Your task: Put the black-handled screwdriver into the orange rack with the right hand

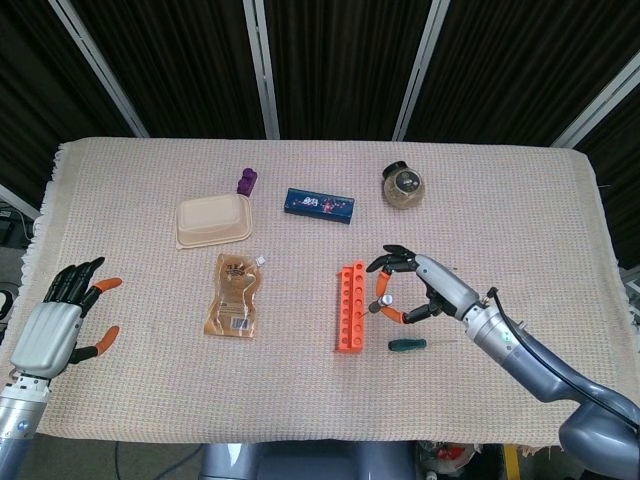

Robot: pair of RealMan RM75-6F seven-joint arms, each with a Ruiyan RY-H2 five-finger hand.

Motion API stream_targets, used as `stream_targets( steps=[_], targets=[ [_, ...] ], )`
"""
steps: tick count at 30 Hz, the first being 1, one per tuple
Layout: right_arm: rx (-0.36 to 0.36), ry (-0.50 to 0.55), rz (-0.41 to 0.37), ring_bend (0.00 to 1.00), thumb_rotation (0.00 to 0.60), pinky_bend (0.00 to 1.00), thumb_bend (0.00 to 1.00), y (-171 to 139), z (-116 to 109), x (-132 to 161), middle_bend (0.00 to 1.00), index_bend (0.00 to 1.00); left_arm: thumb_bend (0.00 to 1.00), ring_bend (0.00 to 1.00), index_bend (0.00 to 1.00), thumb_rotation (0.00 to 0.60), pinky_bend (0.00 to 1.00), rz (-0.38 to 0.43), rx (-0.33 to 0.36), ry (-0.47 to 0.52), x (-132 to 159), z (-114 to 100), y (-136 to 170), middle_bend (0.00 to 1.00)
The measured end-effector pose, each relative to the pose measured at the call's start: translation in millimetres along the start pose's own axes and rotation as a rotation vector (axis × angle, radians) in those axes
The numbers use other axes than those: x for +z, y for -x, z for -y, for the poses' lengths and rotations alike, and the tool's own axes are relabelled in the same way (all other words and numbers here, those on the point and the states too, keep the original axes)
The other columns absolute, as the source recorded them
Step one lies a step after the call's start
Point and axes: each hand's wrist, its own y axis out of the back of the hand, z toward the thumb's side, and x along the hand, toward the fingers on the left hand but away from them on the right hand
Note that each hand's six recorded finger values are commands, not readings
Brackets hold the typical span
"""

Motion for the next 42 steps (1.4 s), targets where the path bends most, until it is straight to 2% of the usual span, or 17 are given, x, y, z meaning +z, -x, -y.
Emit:
stream_targets(
  steps=[18,25,42],
  targets=[
    [-0.011,-0.002,0.013,0.00,0.600,0.00,0.37,9,-1,1,0.25,0.68,0.33,0.00,0.22,0.600,0.00,-0.006,-0.002,0.002,-3,1,-1,0.00],
    [-0.002,-0.014,0.004,0.00,0.600,0.00,0.37,9,1,8,0.25,0.68,0.33,0.00,0.22,0.600,0.00,-0.003,-0.002,0.003,-1,1,-2,0.00],
    [0.015,-0.018,0.024,0.00,0.600,0.00,0.37,11,6,3,0.25,0.68,0.33,0.00,0.22,0.600,0.00,-0.009,-0.002,0.005,-3,2,-2,0.00]
  ],
)
